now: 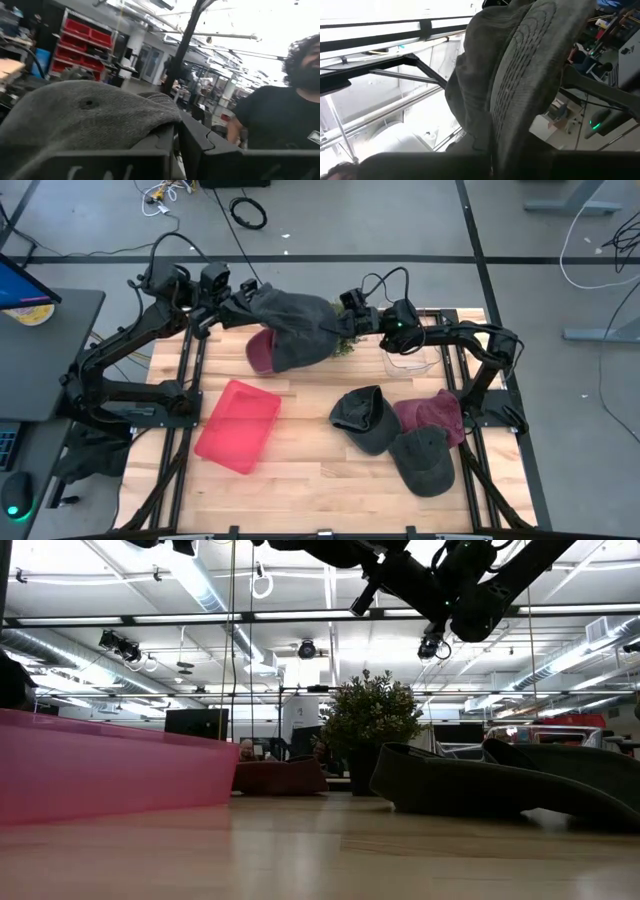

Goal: Pick & Place hat
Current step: Put the top black cap into the transparent bin

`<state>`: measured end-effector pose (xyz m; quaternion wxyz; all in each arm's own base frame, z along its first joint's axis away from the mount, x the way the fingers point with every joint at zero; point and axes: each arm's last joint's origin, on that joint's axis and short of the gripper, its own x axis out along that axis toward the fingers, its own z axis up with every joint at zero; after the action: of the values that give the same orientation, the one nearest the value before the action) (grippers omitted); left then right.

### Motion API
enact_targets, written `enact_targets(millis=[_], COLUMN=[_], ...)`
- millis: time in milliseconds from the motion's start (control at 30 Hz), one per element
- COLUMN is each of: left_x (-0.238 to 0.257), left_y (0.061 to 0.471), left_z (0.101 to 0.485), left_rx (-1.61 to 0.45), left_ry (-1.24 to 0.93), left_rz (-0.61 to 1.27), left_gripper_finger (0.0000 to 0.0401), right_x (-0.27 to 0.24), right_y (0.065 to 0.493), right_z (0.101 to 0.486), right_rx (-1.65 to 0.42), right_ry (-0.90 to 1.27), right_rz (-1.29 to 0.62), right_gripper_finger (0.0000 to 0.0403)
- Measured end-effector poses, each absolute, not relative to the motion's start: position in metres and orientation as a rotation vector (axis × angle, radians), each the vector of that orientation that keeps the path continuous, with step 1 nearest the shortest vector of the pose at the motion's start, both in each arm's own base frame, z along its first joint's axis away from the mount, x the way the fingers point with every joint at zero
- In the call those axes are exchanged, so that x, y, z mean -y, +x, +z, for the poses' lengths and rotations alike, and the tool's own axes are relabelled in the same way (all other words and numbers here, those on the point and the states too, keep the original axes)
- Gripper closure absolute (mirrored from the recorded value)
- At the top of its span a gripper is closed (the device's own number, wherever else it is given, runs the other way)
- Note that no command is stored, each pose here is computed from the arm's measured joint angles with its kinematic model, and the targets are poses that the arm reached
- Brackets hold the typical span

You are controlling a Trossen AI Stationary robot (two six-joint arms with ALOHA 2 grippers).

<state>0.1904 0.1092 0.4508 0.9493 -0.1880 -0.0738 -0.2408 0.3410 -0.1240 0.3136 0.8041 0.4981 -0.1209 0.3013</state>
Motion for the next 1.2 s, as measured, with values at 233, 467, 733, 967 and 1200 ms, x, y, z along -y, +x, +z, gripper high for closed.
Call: enact_targets(millis=[233, 467, 733, 967, 1200], left_x=[-0.112, -0.113, -0.115, -0.124, -0.133], left_y=[0.191, 0.191, 0.190, 0.183, 0.180], left_z=[0.452, 0.452, 0.451, 0.450, 0.444], left_rx=[0.206, 0.208, 0.201, 0.176, 0.143], left_ry=[-0.401, -0.411, -0.400, -0.395, -0.400], left_rz=[-0.398, -0.387, -0.388, -0.374, -0.315], left_gripper_finger=[0.0298, 0.0151, 0.0018, 0.0019, 0.0027], right_x=[0.128, 0.138, 0.154, 0.164, 0.154], right_y=[0.339, 0.333, 0.306, 0.273, 0.210], right_z=[0.314, 0.316, 0.341, 0.370, 0.393], right_rx=[0.258, 0.283, 0.318, 0.231, 0.071], right_ry=[1.046, 1.041, 0.964, 0.885, 0.815], right_rz=[0.647, 0.637, 0.627, 0.467, 0.162], right_gripper_finger=[0.0395, 0.0397, 0.0398, 0.0398, 0.0398])
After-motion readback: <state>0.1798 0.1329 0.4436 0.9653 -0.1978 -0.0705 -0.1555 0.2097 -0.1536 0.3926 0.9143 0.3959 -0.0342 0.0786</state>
